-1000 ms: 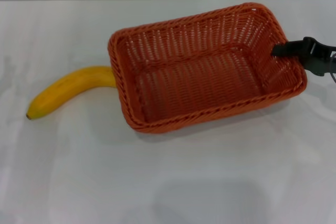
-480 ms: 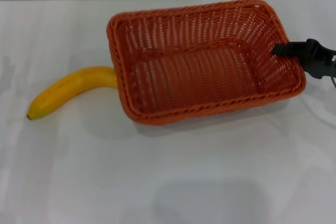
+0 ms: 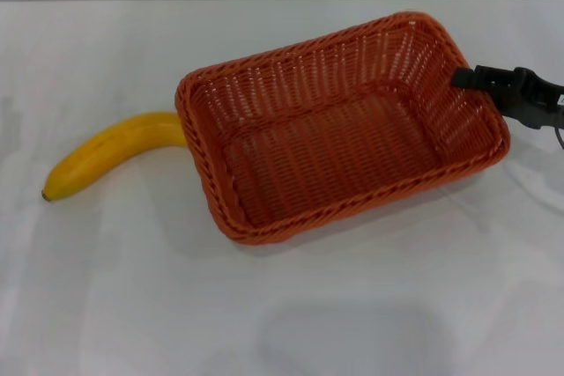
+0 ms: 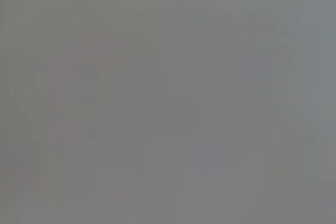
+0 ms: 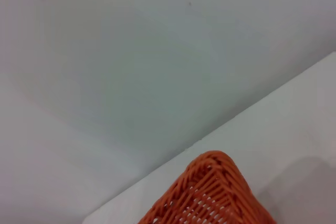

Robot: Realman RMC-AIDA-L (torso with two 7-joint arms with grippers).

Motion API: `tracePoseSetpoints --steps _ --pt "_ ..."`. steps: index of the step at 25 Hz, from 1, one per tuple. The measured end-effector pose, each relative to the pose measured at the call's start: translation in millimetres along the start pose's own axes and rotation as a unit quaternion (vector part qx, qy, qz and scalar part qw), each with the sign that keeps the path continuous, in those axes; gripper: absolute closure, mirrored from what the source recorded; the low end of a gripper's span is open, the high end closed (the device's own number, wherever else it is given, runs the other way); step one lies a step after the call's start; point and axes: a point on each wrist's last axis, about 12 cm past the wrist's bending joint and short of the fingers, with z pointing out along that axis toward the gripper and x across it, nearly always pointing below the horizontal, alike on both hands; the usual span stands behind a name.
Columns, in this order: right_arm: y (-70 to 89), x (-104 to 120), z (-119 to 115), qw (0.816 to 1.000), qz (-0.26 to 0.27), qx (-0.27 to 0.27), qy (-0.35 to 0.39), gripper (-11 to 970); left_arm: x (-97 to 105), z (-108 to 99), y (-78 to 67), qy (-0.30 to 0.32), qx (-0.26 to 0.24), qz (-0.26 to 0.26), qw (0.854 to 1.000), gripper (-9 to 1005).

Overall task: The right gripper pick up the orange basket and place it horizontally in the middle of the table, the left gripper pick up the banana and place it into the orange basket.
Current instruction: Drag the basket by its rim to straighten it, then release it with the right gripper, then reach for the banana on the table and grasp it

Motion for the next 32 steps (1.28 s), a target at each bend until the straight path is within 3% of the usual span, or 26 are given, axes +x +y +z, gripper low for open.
tracePoseSetpoints --steps 5,8,17,26,32 --pt "-2.3 -3 -3 1.0 0.005 0.004 -0.013 510 -1 -1 1.4 0.0 0.001 0.005 1.0 334" --pt "-5.3 -10 -13 0.999 0.011 0.003 -0.04 264 -1 -2 2.4 0.001 -0.001 0.008 1.0 366" --pt "-11.8 -34 -60 0.985 -0.029 -0.027 -0.169 118 -1 -10 9.0 0.005 -0.015 0.012 1.0 393" --pt "-24.1 -34 -83 0.927 -0.181 -0.003 -0.329 85 2 -8 8.5 0.018 -0.017 0.007 1.0 393" --pt "-34.3 -21 -82 0.86 -0.316 0.074 -0.393 85 6 6 12.3 0.072 -0.001 -0.038 0.997 391"
